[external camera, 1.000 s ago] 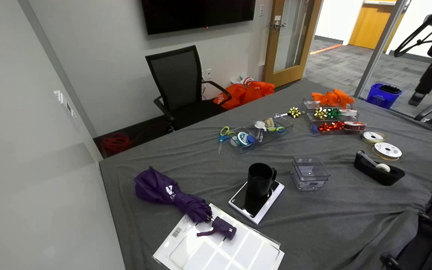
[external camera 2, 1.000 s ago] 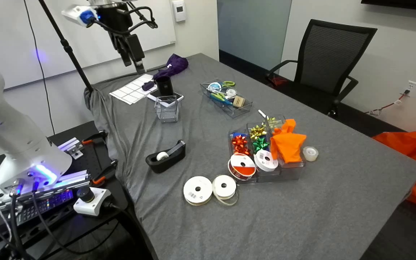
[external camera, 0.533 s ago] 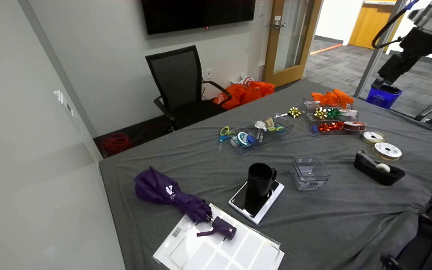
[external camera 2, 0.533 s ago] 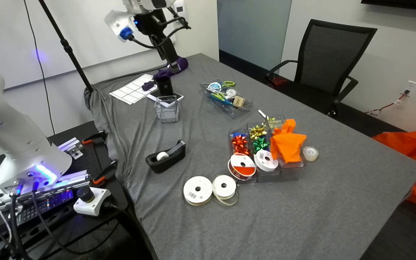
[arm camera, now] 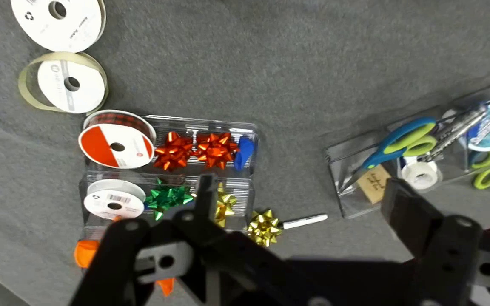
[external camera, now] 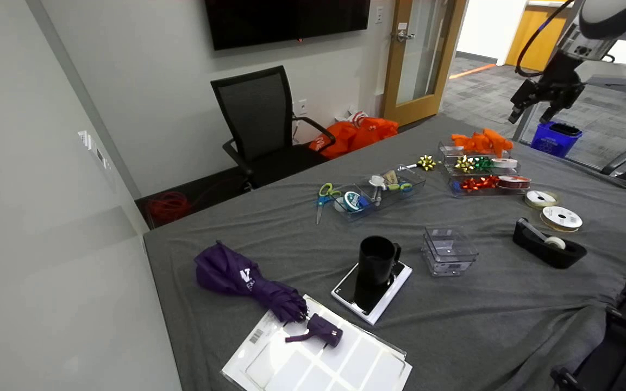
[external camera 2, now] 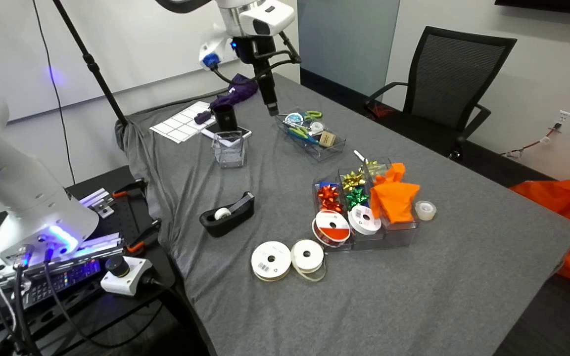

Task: Remove the red ribbons from the bottom compartment of the clear case on the right and put them in the right compartment of the clear case on the left

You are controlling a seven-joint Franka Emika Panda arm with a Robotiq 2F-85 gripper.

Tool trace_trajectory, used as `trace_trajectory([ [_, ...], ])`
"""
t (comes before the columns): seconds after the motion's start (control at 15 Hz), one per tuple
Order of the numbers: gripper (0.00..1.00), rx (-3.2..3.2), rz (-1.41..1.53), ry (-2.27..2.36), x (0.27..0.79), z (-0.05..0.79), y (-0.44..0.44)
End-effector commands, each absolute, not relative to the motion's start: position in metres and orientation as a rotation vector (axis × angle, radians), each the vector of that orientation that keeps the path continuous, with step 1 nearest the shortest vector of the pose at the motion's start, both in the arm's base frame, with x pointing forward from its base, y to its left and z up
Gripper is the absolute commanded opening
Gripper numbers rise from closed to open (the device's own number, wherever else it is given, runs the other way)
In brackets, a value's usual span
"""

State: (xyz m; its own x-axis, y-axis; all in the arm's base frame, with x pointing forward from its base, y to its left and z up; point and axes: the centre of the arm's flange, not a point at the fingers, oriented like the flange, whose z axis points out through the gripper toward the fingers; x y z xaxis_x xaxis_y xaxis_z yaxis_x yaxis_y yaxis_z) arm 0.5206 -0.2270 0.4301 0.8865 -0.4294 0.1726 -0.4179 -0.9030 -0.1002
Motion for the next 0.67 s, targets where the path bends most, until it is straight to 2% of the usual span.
trace_trajectory([
  [0.0, 1.00, -3.007, -0.323, 0.870, 0.549, 0.421, -0.267],
  [0.07, 1.00, -2.990, -0.306, 0.786, 0.530, 0.424, -0.246],
  [0.6, 1.00, -2.989, -0.317, 0.888, 0.551, 0.414, -0.268],
])
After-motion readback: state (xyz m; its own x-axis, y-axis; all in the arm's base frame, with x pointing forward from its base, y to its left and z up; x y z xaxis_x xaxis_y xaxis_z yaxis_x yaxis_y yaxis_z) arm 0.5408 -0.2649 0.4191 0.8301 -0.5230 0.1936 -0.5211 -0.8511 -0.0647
